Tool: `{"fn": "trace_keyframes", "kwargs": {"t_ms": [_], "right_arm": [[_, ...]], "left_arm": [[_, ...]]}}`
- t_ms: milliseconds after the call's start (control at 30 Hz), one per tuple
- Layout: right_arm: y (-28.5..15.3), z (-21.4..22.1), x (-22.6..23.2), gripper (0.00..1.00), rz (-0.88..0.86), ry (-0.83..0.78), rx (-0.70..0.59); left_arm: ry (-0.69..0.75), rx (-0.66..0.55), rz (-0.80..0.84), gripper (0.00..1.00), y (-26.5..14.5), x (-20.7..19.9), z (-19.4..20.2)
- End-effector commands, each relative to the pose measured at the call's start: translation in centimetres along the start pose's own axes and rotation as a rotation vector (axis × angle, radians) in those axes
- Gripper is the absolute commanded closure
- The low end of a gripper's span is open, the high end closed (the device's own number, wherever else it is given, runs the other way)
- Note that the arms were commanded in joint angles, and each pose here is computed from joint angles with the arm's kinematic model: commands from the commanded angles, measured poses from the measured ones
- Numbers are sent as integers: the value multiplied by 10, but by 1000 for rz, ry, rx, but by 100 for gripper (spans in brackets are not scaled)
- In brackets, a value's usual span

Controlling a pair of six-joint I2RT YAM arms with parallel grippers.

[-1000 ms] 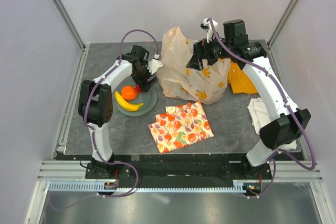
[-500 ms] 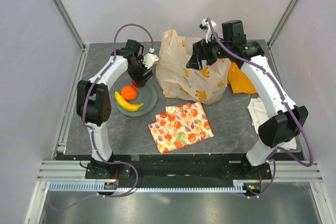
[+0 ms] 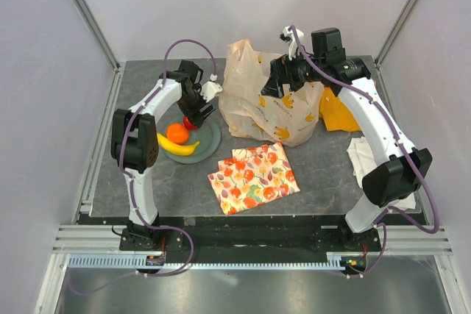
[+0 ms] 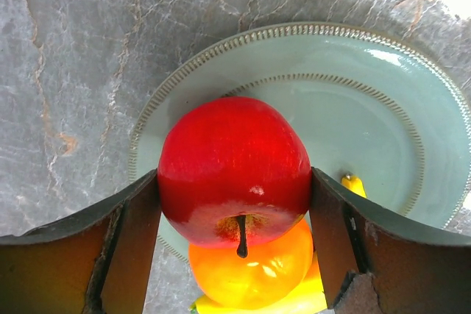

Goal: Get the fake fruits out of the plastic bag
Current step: Adjust the fake fruit on the plate, then adjust the plastic bag at the center of the board.

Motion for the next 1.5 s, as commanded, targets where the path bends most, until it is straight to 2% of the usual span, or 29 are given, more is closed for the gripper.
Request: {"fn": "trace_keyframes", "kwargs": {"t_ms": [0,100,133,267,400,500,533,567,600,700,833,933,1000,1100,1200,1400,1467], "right_arm": [[-9,-10,6,2,-13,-26,-49],[-9,-10,6,2,-14,-25,-48],[-9,-10,6,2,-14,-25,-51],[-9,-11,5,2,-14,-24,-52],[-17,-22,10,2,-38,-28,-80],[-39,-39,21,2,-75,-48,-106],[-49,-45,26,2,-99,-66,-118],[-66,-59,33,2,-92,-113,-158],[-78,-58,35,2,-72,-124,-145],[-97,-67,34,2,-1,-190,-176],[-79,-64,14,2,55,-132,-182],[-56,-60,0,2,32,-44,-151],[-42,-61,-3,2,-23,-5,-142],[-27,-60,-9,2,-55,68,-143],[-15,-54,-17,3,-49,110,-123],[-6,-34,-23,4,-35,147,-80],[-4,-28,-24,4,-35,160,-68]], "left_arm": [[19,-2,-51,21,-8,14,-5],[10,-12,-60,11,-8,16,-8],[3,-11,-61,1,-8,16,-8],[-3,-41,-60,1,-14,17,-14],[-27,-95,-69,1,-38,16,-27],[-70,-167,-79,1,-75,14,-44],[-92,-192,-87,1,-98,11,-50],[-100,-217,-73,1,-109,8,-54],[-105,-234,-72,1,-121,5,-56],[-109,-347,-66,1,-164,-5,-70],[-139,-552,-47,1,-218,-15,-107],[-106,-668,2,1,-242,-31,-135],[-65,-737,74,1,-248,-46,-151],[-102,-810,195,1,-250,-57,-170],[-120,-856,226,1,-249,-58,-188],[-178,-909,287,1,-222,-48,-218],[-195,-886,314,2,-203,-47,-224]]}}
Point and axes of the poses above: each gripper's point midway between its finger pads, its own y axis out along the fingers, its own x axis along the line the jaws close on, z = x × y, the point moved 5 cm from there along -y, back along the fingers
